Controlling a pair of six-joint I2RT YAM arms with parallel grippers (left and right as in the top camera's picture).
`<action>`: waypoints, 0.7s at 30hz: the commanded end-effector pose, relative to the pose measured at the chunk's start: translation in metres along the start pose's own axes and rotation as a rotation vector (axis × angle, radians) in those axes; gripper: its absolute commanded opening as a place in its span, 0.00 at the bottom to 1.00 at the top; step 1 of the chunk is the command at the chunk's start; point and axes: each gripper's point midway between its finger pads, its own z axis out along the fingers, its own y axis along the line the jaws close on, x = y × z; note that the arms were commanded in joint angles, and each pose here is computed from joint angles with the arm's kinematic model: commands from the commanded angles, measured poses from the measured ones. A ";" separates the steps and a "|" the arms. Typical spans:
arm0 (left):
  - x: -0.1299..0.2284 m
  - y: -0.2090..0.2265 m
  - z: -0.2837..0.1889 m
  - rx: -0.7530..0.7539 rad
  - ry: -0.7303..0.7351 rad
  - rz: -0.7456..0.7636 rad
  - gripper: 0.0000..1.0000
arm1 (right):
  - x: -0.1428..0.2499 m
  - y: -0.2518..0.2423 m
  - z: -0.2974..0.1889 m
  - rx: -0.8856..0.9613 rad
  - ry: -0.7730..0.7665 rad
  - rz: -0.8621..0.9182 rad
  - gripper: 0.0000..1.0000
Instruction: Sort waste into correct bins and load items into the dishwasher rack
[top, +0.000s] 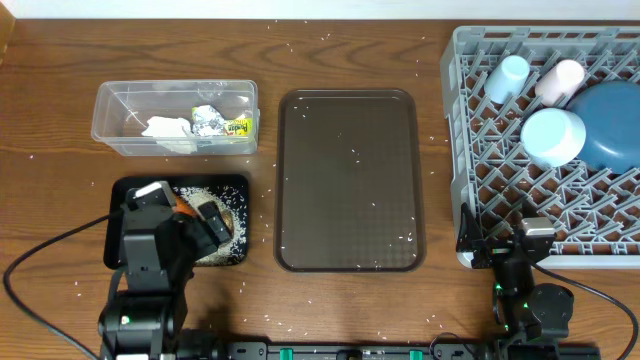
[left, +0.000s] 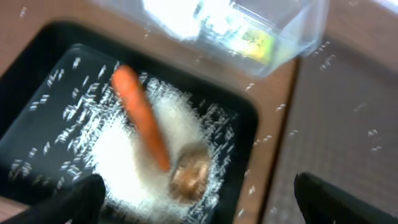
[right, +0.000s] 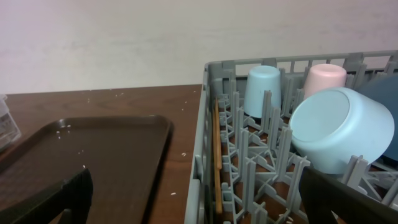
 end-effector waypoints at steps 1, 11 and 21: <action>-0.002 -0.013 -0.004 0.070 -0.037 0.074 0.98 | 0.000 -0.002 0.000 0.012 -0.002 -0.013 0.99; 0.026 -0.053 0.009 0.379 -0.210 0.368 0.98 | 0.000 -0.002 0.000 0.012 -0.002 -0.013 0.99; 0.027 -0.053 0.021 0.470 -0.449 0.278 0.98 | 0.000 -0.003 0.000 0.012 -0.002 -0.013 0.99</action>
